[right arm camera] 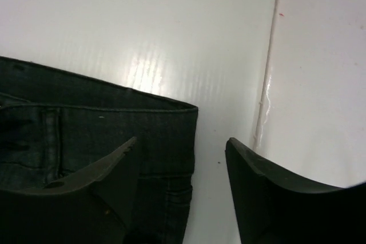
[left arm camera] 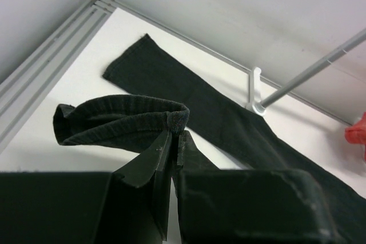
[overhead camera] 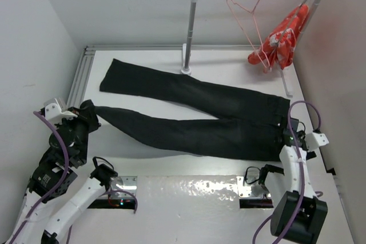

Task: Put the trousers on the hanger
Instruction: Fold the trousers at the center of the board.

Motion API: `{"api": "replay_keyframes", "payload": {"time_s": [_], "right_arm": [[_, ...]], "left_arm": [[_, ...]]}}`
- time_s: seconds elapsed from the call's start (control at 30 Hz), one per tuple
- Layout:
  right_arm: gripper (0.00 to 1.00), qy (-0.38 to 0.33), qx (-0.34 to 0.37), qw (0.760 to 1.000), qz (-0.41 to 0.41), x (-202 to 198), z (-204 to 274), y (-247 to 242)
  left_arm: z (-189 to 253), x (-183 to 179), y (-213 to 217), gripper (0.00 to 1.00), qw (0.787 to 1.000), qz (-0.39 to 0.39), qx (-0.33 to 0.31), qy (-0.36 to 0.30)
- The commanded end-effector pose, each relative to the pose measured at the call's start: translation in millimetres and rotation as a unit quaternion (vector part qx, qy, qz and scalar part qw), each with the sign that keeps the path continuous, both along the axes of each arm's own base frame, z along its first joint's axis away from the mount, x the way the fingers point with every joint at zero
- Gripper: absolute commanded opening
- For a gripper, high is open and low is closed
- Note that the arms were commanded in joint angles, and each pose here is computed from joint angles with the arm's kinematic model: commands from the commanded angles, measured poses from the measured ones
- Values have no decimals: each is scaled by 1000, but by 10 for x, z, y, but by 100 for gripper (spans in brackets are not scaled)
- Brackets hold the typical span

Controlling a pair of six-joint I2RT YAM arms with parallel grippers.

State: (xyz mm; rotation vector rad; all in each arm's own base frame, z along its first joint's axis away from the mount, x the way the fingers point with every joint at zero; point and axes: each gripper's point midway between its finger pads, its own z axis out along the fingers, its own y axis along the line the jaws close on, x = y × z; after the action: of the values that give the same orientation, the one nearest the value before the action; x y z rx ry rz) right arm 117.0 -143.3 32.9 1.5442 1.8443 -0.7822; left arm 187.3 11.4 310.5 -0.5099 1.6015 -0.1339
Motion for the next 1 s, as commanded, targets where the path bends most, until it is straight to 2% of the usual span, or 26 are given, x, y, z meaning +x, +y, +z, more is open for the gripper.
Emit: {"api": "replay_keyframes", "payload": {"time_s": [0.0,0.07,0.17,0.3,0.5,0.6,0.63,0.7,0.73,0.87,0.97], "right_arm": [[58,-3,6,1000,-23,-78,13,20],[54,-22,52,998,-15,-15,-146,115],[54,-43,118,992,-25,25,-377,214],[54,-61,117,991,-7,125,-434,184],[50,-79,133,988,-25,126,-573,206],[38,-78,131,988,-23,147,-619,190],[29,-79,129,988,-23,150,-621,181],[17,-87,120,989,-13,200,-583,148],[3,-88,112,990,-11,205,-549,122],[0,-93,56,994,0,181,-195,-27],[0,-159,-16,987,33,310,434,-154]], "left_arm": [[148,24,-72,0,999,-18,-11,-26],[119,41,-94,0,999,-21,-10,-25],[105,47,-92,0,999,-19,-9,-24],[87,44,-72,0,1000,-14,-7,-21],[55,56,-57,0,1000,-7,-3,-16],[55,55,-30,0,1000,1,-3,-17],[48,60,-28,0,1000,3,-3,-15],[34,66,-11,0,1000,10,-1,-10],[34,68,2,0,1000,15,-1,-9],[190,-19,196,0,998,60,-3,-21],[283,-119,331,0,996,86,2,-15]]}}
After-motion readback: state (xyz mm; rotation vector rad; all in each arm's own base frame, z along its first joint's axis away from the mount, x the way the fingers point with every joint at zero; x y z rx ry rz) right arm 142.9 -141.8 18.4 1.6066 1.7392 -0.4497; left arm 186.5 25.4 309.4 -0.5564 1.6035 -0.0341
